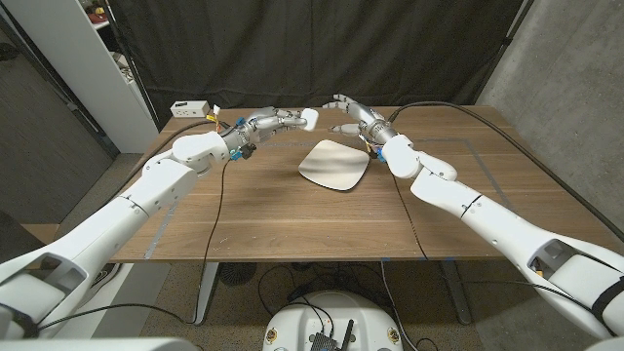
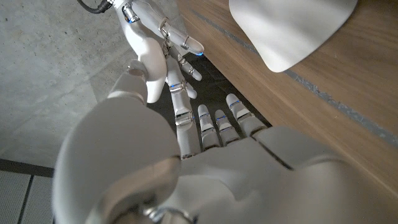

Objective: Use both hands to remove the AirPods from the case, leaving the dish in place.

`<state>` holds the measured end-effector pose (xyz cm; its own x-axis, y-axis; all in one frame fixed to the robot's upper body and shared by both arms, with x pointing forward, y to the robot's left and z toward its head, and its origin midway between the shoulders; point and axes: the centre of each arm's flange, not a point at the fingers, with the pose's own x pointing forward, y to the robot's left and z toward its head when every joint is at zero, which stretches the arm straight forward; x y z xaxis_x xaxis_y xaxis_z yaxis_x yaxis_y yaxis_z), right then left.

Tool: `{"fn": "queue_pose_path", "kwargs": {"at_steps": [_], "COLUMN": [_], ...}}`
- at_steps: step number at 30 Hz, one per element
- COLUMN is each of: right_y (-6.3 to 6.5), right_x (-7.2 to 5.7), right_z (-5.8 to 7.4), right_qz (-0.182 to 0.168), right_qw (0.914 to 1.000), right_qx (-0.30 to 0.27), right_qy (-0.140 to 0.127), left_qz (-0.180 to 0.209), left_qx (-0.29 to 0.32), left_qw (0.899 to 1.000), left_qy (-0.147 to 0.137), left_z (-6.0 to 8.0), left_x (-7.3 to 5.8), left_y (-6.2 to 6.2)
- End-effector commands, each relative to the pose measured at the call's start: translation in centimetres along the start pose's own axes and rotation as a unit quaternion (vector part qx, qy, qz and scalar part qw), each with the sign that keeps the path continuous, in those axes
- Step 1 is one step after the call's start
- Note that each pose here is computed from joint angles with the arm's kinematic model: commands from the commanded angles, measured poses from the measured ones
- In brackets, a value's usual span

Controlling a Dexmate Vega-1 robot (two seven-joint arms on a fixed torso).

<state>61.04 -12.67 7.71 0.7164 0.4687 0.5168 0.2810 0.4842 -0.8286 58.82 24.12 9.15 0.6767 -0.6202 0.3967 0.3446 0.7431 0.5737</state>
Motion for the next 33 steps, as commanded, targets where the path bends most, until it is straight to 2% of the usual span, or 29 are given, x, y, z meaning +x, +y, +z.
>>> {"fn": "queue_pose_path", "kwargs": {"at_steps": [1,7,9,16,26,33], "right_y": [-3.3,-4.6,-5.0,-5.9,-7.4,-8.1], "right_x": [-1.1,-0.8,-0.4,1.0,3.1,4.8], "right_z": [-0.7,-0.6,-0.6,-0.2,-0.3,-1.0], "right_qz": [0.094,0.153,0.182,0.24,0.326,0.366], "right_qw": [0.9954,0.9867,0.9805,0.9648,0.9298,0.9058], "right_qx": [0.019,0.053,0.073,0.107,0.166,0.209], "right_qy": [-0.004,-0.013,-0.013,-0.019,-0.039,-0.044], "left_qz": [0.012,0.009,0.009,0.021,0.006,-0.01], "left_qx": [0.146,0.163,0.161,0.189,0.263,0.309], "left_qw": [0.989,0.987,0.987,0.982,0.964,0.951], "left_qy": [-0.007,-0.012,-0.015,-0.008,0.024,0.03], "left_z": [3.5,4.1,4.0,3.8,4.1,5.0], "left_x": [0.3,1.1,1.4,1.9,3.0,3.8], "left_y": [1.6,2.3,2.6,3.3,3.8,3.2]}}
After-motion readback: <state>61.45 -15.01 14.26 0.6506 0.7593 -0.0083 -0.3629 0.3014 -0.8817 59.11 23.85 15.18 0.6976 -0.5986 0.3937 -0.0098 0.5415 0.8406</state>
